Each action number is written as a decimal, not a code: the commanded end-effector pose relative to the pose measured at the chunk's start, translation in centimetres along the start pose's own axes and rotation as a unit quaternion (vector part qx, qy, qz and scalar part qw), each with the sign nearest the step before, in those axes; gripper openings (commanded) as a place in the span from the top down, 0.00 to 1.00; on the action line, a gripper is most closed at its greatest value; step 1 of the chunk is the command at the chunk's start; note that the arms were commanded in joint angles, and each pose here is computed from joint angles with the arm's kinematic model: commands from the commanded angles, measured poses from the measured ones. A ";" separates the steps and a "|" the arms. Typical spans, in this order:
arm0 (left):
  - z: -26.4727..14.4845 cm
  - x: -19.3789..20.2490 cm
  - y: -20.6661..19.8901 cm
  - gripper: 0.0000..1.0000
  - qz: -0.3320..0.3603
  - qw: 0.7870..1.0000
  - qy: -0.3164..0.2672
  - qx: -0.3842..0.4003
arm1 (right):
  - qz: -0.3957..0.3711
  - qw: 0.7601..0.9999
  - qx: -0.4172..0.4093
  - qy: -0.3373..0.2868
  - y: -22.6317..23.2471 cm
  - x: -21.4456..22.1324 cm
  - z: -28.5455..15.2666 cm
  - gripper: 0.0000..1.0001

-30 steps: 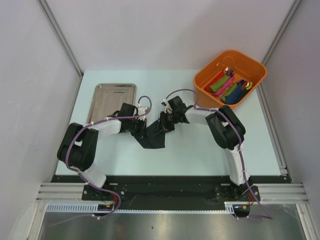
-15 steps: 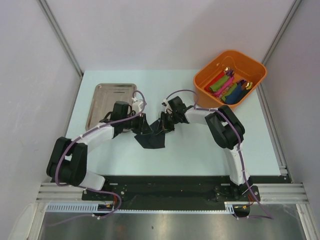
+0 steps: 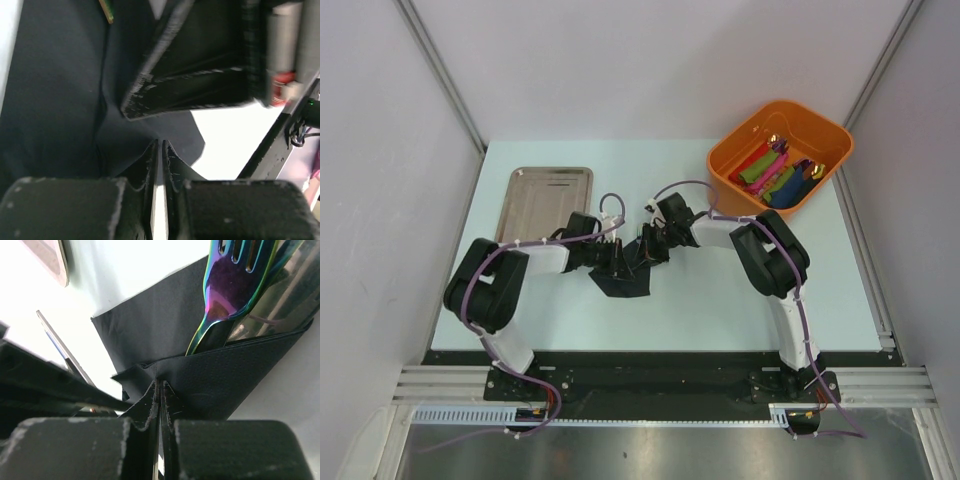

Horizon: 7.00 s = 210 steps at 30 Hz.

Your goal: Place the utensils on the paper napkin and roll it up

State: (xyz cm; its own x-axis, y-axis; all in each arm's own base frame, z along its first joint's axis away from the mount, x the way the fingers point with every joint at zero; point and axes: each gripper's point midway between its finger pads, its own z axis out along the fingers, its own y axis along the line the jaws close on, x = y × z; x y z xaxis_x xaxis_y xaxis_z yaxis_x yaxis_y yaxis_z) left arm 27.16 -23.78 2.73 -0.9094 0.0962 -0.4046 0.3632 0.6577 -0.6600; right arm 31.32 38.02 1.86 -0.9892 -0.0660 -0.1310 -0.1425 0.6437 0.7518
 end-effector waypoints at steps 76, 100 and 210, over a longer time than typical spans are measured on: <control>1.1 1.7 2.6 0.91 -0.051 0.997 0.062 -0.024 | -0.152 0.985 0.077 -0.033 4.1 -1.2 -3.0 0.81; -1.5 -0.7 -0.1 0.70 -0.009 1.000 0.013 0.003 | -0.107 0.982 0.155 0.034 -4.3 1.9 1.1 0.87; -4.0 5.1 1.0 0.26 -0.225 0.969 0.025 0.100 | -0.087 0.984 0.149 0.052 -4.8 3.2 1.5 0.91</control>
State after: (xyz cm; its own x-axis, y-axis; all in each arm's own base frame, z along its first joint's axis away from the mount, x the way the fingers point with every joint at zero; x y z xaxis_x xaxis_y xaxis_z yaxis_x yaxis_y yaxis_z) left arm 23.39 -19.39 3.47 -0.9915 -0.1194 -0.0518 -0.0068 0.4454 -0.8953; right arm 31.30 37.75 1.91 -0.9359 -0.2236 -0.2723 -0.3447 0.7413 0.5759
